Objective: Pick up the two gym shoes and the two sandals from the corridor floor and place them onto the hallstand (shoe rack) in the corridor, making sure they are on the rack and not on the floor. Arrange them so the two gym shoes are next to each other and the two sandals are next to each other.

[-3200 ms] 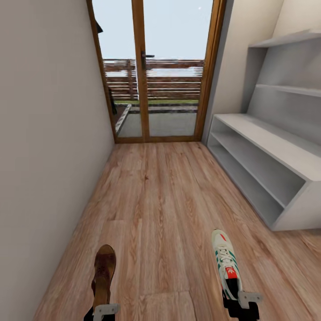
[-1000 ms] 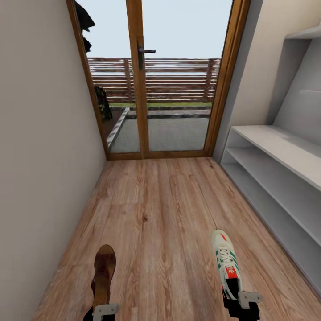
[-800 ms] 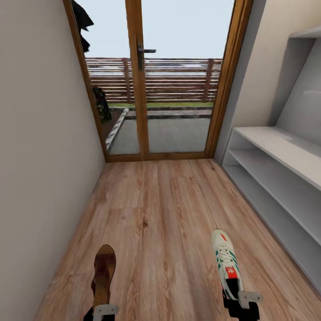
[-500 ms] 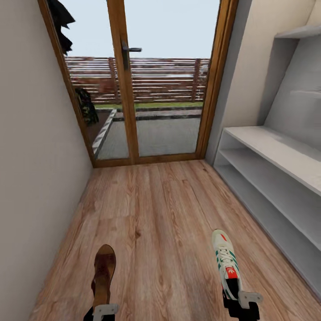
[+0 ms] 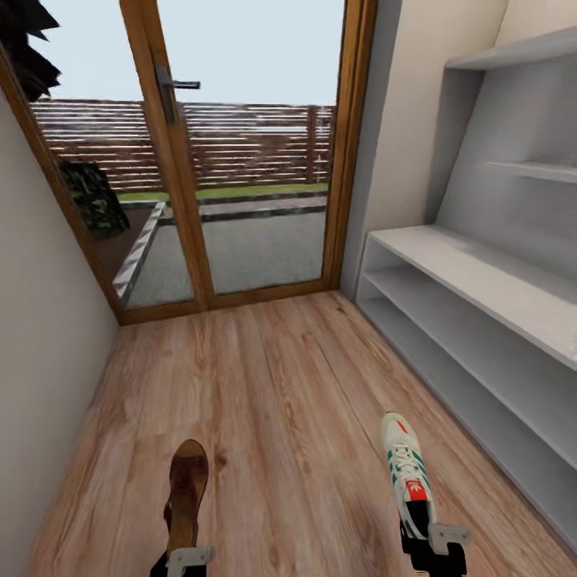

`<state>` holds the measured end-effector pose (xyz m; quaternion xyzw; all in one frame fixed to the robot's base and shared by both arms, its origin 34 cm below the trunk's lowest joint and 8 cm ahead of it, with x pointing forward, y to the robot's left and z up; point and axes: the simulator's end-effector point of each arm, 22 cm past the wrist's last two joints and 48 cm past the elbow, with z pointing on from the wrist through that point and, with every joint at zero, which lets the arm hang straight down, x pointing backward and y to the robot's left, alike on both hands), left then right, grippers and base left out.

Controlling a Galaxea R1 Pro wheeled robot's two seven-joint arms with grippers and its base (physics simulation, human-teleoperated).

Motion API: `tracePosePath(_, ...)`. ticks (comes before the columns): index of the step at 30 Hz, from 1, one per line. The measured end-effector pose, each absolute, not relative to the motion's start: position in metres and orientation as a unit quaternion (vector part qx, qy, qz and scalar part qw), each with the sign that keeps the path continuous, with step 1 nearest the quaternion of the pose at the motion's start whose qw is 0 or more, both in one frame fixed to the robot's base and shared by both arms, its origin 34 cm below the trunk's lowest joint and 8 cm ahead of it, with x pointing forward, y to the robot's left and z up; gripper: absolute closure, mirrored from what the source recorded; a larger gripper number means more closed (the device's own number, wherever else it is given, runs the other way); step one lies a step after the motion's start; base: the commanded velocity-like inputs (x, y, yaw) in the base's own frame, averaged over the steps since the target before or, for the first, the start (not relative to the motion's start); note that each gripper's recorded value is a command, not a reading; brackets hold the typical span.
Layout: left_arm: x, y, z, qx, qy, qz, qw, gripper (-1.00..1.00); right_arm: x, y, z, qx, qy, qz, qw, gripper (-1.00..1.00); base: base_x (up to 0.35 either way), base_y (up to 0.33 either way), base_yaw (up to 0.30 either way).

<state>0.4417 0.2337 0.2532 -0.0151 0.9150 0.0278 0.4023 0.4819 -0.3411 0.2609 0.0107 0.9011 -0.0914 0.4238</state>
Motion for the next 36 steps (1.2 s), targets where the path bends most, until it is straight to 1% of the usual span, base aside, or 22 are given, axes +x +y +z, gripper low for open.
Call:
tracePosePath(10,0.4417,0.2338,0.2532,-0.015,0.915,0.028,0.402,1.0,0.4819,-0.341,0.2609,0.011,0.901,-0.091,0.424,1.0,0.326,0.156,-0.287)
tracePosePath(36,0.4417,0.2342,0.2531,-0.015,0.915,0.028,0.402,1.0,0.4819,-0.3407,0.2607,0.01,0.901,-0.091,0.424,1.0,0.274,0.24,-0.287)
